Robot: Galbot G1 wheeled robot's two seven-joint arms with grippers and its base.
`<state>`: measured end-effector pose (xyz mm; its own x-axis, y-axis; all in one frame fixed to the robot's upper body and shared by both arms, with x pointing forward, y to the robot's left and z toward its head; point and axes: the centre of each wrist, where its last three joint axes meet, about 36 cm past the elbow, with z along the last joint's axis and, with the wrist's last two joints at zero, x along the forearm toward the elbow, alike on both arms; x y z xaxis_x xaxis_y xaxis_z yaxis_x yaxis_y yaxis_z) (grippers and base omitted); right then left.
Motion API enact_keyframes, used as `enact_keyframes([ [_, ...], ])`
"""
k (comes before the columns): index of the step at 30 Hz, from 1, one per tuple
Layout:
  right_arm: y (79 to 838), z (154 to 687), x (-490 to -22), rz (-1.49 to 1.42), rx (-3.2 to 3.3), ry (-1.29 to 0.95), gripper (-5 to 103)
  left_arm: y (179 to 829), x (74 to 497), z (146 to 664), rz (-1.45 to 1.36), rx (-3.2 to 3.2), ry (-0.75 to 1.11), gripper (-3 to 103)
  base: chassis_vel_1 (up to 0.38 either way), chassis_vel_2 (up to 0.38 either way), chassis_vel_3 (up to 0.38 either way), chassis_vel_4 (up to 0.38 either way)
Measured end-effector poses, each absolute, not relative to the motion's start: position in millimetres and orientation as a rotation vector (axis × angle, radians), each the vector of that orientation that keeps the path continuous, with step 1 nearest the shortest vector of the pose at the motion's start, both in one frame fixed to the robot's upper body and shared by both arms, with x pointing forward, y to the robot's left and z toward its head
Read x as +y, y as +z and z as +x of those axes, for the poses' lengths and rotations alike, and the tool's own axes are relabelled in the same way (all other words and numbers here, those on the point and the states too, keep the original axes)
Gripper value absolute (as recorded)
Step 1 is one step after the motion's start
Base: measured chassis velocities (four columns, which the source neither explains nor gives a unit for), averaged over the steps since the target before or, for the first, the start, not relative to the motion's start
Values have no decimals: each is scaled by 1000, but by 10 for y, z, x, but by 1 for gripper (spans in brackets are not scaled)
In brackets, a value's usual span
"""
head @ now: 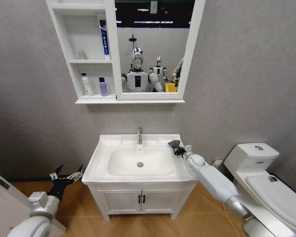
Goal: Move facial cleanser and shampoo from washbasin to cabinet, then wipe washbasin with towel.
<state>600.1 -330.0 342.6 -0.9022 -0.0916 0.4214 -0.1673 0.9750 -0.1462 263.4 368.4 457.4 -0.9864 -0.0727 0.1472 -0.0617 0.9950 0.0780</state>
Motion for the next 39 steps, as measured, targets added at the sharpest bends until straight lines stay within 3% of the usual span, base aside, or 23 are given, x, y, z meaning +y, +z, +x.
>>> enact_keyframes([
  [1, 3419, 6003, -3283, 189, -2702, 255, 44, 4574, 3684, 2634, 101, -2987, -110, 100, 0, 0, 0, 0],
  [3, 3413, 6005, -3272, 190, -2702, 255, 44, 4573, 3684, 2634, 101, -2987, -110, 100, 0, 0, 0, 0],
  [4, 3407, 6006, -3265, 184, -2702, 258, 54, 4574, 3684, 2634, 101, -2987, -110, 100, 0, 0, 0, 0],
  [8, 3394, 6009, -3278, 164, -2700, 273, 65, 4574, 3684, 2634, 101, -2987, -110, 100, 0, 0, 0, 0],
  [10, 3383, 6008, -3294, 154, -2702, 308, 77, 4574, 3684, 2634, 101, -2988, -110, 100, 0, 0, 0, 0],
  [12, 3368, 6003, -3318, 153, -2714, 351, 77, 4573, 3684, 2634, 101, -2987, -110, 100, 0, 0, 0, 0],
  [14, 3322, 5972, -3367, 189, -2765, 411, 93, 4574, 3684, 2634, 101, -2988, -110, 100, 0, 0, 0, 0],
  [16, 3334, 5949, -3369, 201, -2809, 411, 97, 4573, 3684, 2634, 101, -2987, -110, 100, 0, 0, 0, 0],
  [25, 3805, 5485, -3399, -2, -2967, 386, 100, 4574, 3684, 2634, 101, -2988, -110, 100, 0, 0, 0, 0],
  [32, 3945, 4074, -3649, -111, -2962, 336, 100, 4574, 3684, 2634, 101, -2987, -110, 100, 0, 0, 0, 0],
  [39, 4040, 3431, -3760, -151, -2961, 384, 100, 4574, 3684, 2634, 101, -2987, -110, 100, 0, 0, 0, 0],
])
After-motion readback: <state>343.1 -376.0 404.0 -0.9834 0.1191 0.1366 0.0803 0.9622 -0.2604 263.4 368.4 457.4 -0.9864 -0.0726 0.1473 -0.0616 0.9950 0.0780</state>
